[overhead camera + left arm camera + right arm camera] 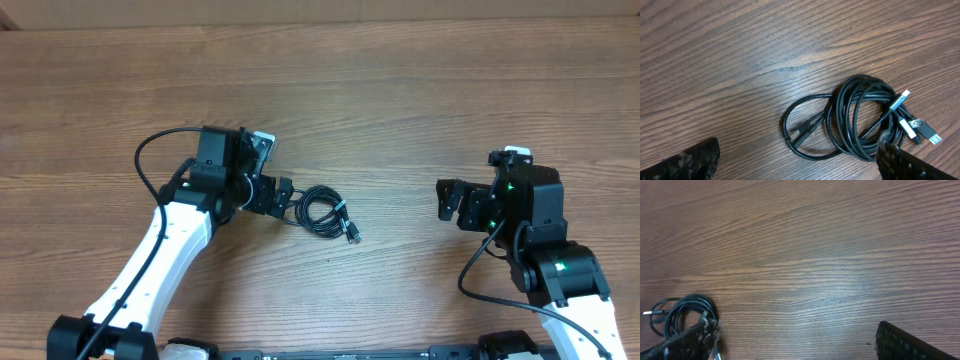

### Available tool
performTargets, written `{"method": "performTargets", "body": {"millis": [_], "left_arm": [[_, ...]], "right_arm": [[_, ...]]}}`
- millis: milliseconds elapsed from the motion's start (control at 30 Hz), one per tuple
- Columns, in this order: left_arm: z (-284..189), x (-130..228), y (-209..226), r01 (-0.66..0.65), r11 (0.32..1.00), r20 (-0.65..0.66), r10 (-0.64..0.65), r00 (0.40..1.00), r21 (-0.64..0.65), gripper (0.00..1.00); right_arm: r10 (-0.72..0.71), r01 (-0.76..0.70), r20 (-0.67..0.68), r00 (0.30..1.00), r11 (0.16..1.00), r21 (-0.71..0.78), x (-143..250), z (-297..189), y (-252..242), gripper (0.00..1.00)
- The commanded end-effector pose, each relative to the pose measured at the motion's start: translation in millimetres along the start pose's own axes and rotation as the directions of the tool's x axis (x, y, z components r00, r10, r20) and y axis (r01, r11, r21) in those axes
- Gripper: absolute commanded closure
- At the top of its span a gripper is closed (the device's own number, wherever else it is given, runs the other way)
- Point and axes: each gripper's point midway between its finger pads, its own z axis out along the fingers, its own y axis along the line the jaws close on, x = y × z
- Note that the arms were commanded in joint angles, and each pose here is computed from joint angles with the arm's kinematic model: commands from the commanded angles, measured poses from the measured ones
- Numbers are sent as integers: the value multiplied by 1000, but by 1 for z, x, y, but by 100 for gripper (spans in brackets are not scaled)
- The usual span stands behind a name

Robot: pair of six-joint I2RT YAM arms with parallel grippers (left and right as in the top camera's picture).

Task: Untangle cables
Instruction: 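Move the left gripper down onto the black cable bundle and grasp it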

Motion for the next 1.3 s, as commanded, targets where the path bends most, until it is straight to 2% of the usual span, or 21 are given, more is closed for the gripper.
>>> {"method": "performTargets", "body": {"millis": [0, 200, 267, 300, 433, 633, 800, 867, 1033, 1167, 1267], "left_arm": [[1, -14, -4, 50, 999, 33, -50, 998, 21, 0], [-1, -36, -11, 11, 998, 120, -18, 993, 56, 1], [3, -34, -22, -96, 994, 114, 89, 989, 59, 4], [8, -30, -28, -166, 985, 95, 162, 982, 41, 7], [31, -16, -41, -296, 955, 26, 295, 955, 22, 12], [63, 9, -50, -319, 946, -71, 323, 944, 66, 17], [80, 25, -50, -314, 946, -132, 323, 937, 85, 36], [82, 26, -52, -312, 945, -131, 322, 937, 96, 50], [82, 21, -56, -310, 944, -107, 322, 941, 114, 77], [82, 18, -60, -294, 947, -91, 306, 948, 127, 92], [82, 10, -61, -266, 957, -62, 274, 960, 119, 92]], "right_arm": [[5, -4, 29, 1000, 999, -39, -11, -7, 8, 0], [5, -4, 35, 999, 999, -39, -13, -7, 9, 0], [5, -3, 44, 999, 999, -43, -15, -7, 9, 0], [5, -3, 49, 999, 999, -44, -16, -7, 10, 0], [5, -3, 50, 999, 999, -45, -16, -7, 10, 0], [6, -4, 41, 999, 999, -43, -14, -7, 9, 0], [6, -4, 43, 999, 999, -43, -15, -7, 9, 0], [6, -4, 43, 999, 999, -43, -15, -7, 9, 0], [6, -4, 43, 999, 999, -43, -15, -7, 9, 0], [5, -3, 40, 999, 999, -49, -14, -7, 10, 0], [6, -4, 39, 999, 999, -49, -14, -7, 10, 0]]}}
